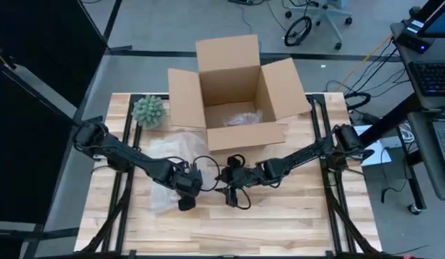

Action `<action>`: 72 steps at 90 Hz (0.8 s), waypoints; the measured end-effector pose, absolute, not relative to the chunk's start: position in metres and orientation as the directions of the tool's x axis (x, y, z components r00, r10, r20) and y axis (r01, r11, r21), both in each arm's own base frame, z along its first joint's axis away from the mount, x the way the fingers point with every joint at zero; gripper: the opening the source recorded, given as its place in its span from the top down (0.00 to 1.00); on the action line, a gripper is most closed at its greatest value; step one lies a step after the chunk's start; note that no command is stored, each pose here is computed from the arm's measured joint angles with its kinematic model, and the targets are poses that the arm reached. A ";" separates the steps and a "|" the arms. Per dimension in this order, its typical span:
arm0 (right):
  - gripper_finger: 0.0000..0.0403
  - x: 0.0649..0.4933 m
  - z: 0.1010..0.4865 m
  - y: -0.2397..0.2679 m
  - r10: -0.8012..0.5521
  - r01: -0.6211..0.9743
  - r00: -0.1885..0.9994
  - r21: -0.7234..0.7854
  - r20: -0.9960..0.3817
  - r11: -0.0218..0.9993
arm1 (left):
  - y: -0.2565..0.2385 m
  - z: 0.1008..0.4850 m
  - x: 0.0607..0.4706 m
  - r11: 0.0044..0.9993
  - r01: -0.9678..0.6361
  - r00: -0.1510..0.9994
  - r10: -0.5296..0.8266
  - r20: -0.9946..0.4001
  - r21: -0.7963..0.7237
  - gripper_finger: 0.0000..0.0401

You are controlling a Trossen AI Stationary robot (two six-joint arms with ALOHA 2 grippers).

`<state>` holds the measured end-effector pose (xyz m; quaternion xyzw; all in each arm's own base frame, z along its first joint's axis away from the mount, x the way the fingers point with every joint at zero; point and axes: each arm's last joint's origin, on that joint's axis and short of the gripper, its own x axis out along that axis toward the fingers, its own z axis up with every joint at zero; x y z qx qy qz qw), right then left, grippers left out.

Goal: Wrap mug
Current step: Wrap the pink mug with bubble wrap

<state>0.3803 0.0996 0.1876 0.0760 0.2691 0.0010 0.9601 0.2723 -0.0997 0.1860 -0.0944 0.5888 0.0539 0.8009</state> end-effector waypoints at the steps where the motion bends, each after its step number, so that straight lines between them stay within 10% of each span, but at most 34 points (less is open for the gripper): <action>1: 0.52 0.380 0.187 0.100 0.043 0.038 0.855 0.145 -0.517 0.989 | -0.100 0.187 0.272 0.976 -0.196 0.302 -0.027 -0.953 -0.090 0.78; 72: 0.52 0.380 0.187 0.100 0.046 0.028 0.849 0.133 -0.526 0.991 | -0.094 0.249 0.264 0.986 -0.162 0.227 0.076 -0.971 0.039 0.80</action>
